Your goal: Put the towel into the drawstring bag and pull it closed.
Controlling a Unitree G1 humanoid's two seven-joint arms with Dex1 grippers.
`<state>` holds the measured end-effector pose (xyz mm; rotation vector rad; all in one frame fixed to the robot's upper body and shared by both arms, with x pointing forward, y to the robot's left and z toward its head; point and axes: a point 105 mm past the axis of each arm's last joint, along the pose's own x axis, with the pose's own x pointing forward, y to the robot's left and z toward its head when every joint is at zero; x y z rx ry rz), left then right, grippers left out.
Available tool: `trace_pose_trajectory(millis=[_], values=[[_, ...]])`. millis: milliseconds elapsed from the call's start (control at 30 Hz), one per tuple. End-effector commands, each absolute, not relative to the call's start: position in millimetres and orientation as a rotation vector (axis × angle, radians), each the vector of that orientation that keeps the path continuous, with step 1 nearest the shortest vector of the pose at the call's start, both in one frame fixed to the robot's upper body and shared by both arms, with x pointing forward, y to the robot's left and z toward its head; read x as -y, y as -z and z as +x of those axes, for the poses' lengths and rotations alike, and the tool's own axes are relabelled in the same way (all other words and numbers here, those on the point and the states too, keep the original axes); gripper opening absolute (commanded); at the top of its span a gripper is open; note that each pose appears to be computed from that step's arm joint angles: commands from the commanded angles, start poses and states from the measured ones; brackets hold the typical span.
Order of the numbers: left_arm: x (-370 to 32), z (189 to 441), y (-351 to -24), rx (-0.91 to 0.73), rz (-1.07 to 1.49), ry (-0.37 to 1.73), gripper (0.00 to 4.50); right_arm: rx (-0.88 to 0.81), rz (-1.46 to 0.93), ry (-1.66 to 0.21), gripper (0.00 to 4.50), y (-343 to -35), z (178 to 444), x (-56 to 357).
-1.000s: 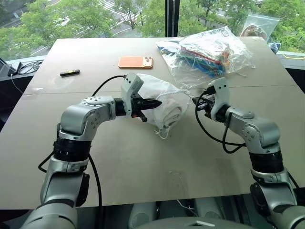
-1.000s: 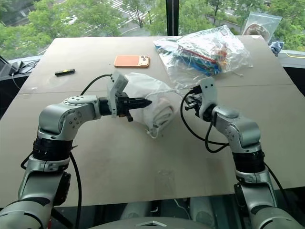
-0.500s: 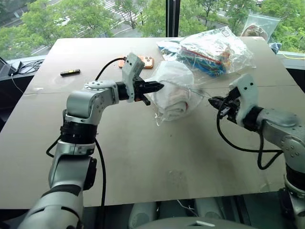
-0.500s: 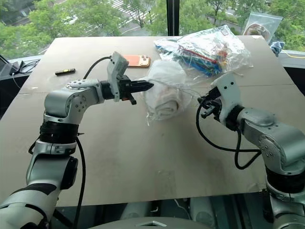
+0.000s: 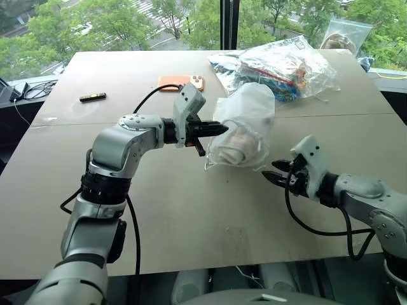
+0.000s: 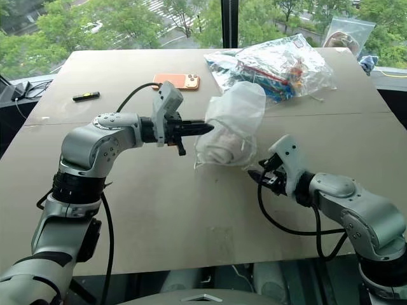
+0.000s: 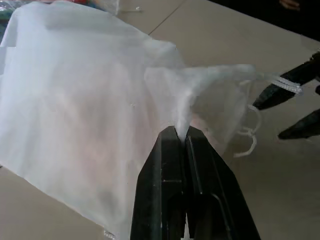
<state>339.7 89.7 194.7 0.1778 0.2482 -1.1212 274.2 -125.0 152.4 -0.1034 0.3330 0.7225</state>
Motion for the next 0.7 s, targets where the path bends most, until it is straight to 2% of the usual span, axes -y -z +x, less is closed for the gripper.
trace_pose_trajectory(millis=[33, 700], values=[[-86, 336, -209, -0.183, 0.211, 1.135, 0.0, -0.296, -0.048, -0.641, 2.2, -160, 286, 139], [-86, 338, -210, -0.178, 0.212, 1.133, 0.0, -0.331, 0.0, -0.638, 2.2, -142, 318, 115]])
